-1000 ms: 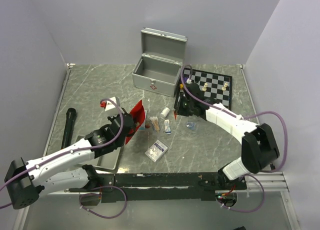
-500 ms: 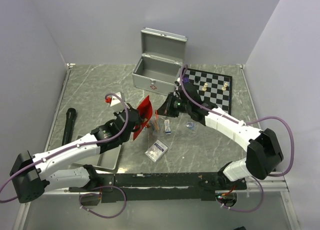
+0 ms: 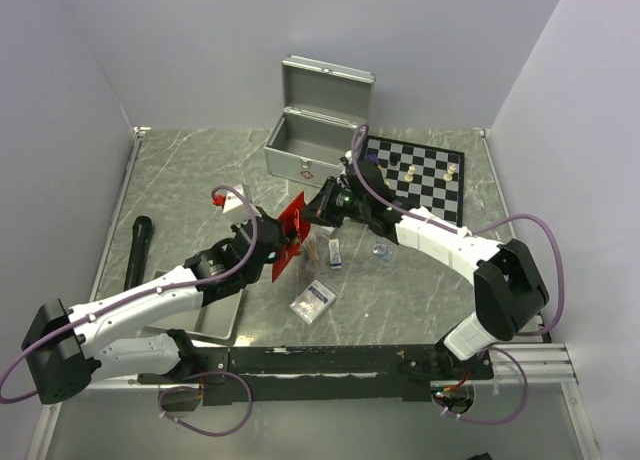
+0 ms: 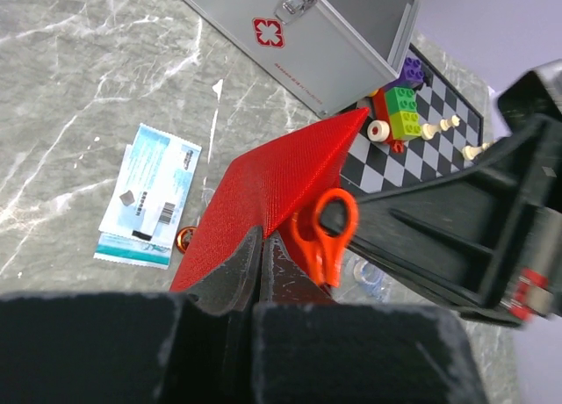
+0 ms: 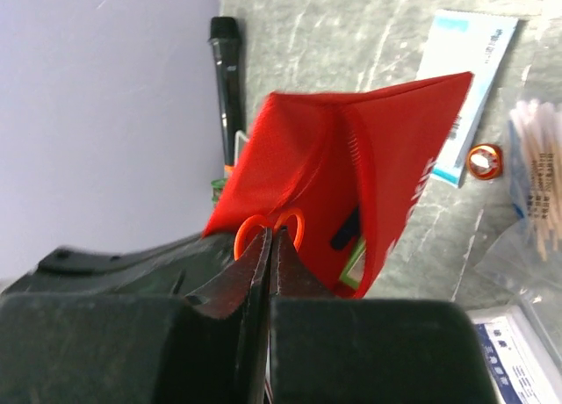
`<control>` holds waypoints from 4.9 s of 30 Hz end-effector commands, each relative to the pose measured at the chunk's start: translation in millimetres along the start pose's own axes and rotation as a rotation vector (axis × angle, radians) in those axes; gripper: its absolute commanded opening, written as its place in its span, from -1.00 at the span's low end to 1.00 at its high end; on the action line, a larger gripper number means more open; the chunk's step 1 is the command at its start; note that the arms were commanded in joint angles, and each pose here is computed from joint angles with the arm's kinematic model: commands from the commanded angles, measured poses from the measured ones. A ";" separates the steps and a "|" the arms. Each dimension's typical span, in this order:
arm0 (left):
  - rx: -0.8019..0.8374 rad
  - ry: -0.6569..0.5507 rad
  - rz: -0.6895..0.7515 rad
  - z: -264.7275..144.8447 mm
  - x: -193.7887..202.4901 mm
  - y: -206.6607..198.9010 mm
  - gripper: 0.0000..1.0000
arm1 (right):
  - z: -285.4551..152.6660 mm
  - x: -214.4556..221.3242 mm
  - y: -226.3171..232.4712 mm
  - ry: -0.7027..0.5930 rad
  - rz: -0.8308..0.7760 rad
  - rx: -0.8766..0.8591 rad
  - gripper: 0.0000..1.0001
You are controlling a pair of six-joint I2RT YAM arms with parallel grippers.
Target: Organize the medicine kit
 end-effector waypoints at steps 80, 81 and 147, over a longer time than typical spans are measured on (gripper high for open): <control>0.702 0.318 -0.163 -66.6 -44.0 -44.2 -0.98 | -59.6 -11.6 -5.0 -0.126 -0.554 0.112 0.12; 0.630 0.275 -0.154 -59.3 -49.4 -35.8 -0.98 | -64.2 -10.2 -15.4 -0.134 -0.552 0.157 0.12; 0.449 0.037 0.325 -67.8 -6.3 -83.2 -0.98 | -60.9 42.0 -17.6 -0.105 -1.087 0.260 0.09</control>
Point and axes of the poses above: each gripper's point midway between its finger pads, its own z axis out along the fingers, its own y axis along the line the jaws close on, x = y × z, the point moved 1 cm from there along -z, back along the fingers, and after that the axes turned 10 degrees about -z, right-handed, at the moved point
